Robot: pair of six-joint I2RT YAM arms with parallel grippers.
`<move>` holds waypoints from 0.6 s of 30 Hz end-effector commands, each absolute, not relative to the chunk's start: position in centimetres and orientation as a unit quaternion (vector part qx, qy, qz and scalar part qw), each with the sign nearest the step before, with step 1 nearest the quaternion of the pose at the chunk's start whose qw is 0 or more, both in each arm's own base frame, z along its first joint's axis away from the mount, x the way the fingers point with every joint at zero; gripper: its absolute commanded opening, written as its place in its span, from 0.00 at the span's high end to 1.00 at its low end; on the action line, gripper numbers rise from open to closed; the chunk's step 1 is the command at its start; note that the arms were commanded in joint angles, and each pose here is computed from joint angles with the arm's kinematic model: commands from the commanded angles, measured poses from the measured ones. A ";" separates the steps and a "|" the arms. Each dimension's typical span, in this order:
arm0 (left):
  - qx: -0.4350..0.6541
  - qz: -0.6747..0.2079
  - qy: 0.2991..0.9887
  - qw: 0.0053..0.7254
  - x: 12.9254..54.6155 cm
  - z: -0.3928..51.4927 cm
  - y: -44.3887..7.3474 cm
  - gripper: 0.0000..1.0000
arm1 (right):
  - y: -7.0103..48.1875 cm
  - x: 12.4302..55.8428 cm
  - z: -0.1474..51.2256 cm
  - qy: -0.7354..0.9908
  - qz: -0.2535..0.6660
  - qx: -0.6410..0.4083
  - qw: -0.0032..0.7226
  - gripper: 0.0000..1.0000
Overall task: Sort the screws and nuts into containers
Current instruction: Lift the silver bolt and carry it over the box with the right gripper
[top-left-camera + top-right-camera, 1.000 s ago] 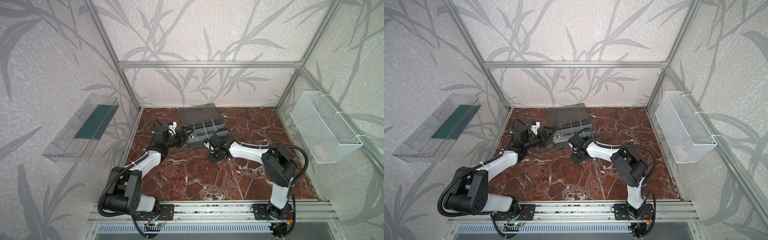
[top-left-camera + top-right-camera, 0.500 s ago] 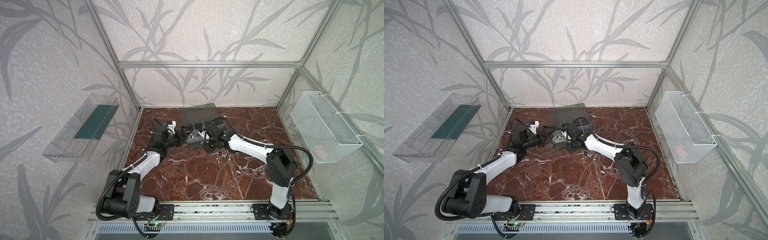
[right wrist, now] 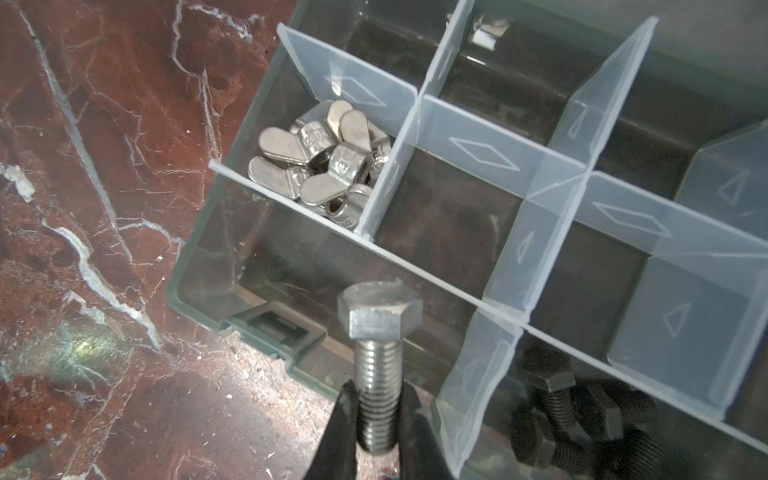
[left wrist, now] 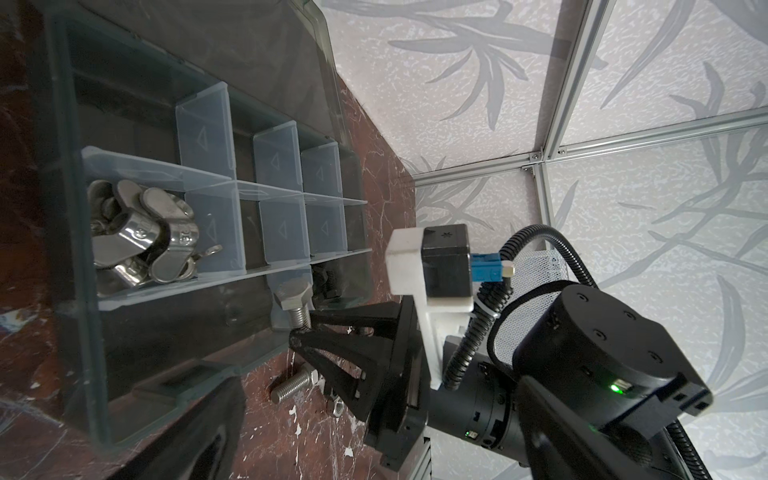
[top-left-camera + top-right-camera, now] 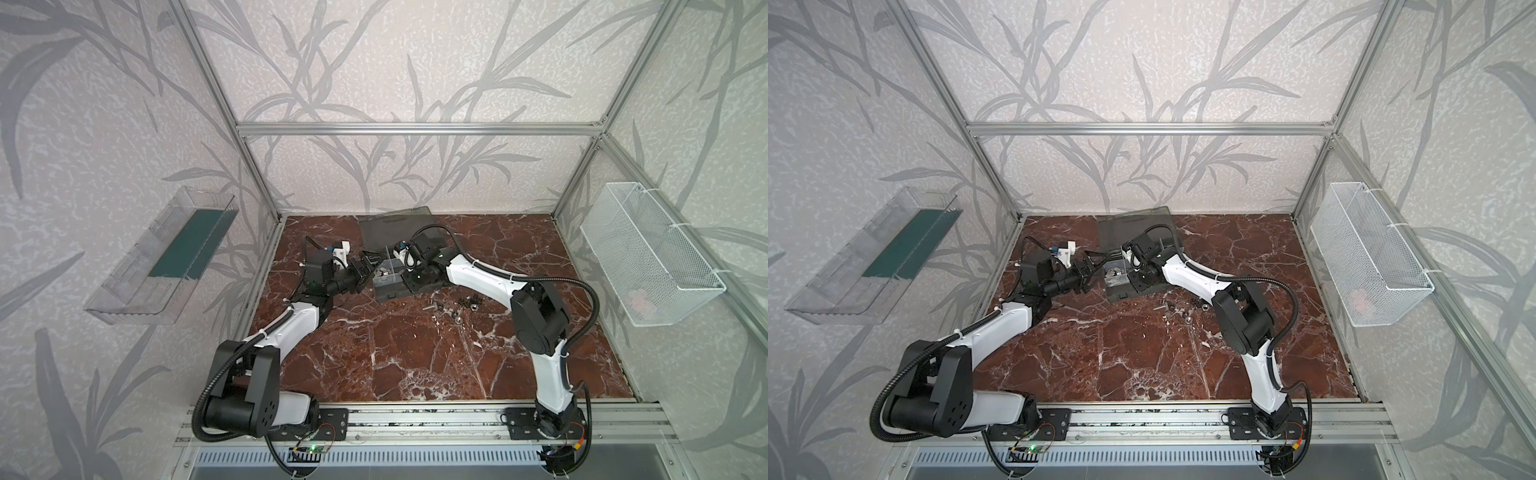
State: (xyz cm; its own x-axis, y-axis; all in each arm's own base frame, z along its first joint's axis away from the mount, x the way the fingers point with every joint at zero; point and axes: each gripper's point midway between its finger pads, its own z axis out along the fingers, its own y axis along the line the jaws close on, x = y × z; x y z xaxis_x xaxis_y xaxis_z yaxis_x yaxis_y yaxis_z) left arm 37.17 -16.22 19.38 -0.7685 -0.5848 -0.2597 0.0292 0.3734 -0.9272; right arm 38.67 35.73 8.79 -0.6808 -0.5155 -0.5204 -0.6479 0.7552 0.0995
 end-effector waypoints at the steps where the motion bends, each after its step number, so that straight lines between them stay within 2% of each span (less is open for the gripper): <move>1: -0.172 -0.543 0.765 0.300 37.6 20.5 -16.2 0.01 | 36.0 39.2 9.0 0.904 0.131 -0.328 0.241 0.86; 18: -0.179 -0.546 0.764 0.295 37.8 20.1 -16.1 0.01 | 35.2 39.9 7.2 0.914 0.120 -0.315 0.225 0.74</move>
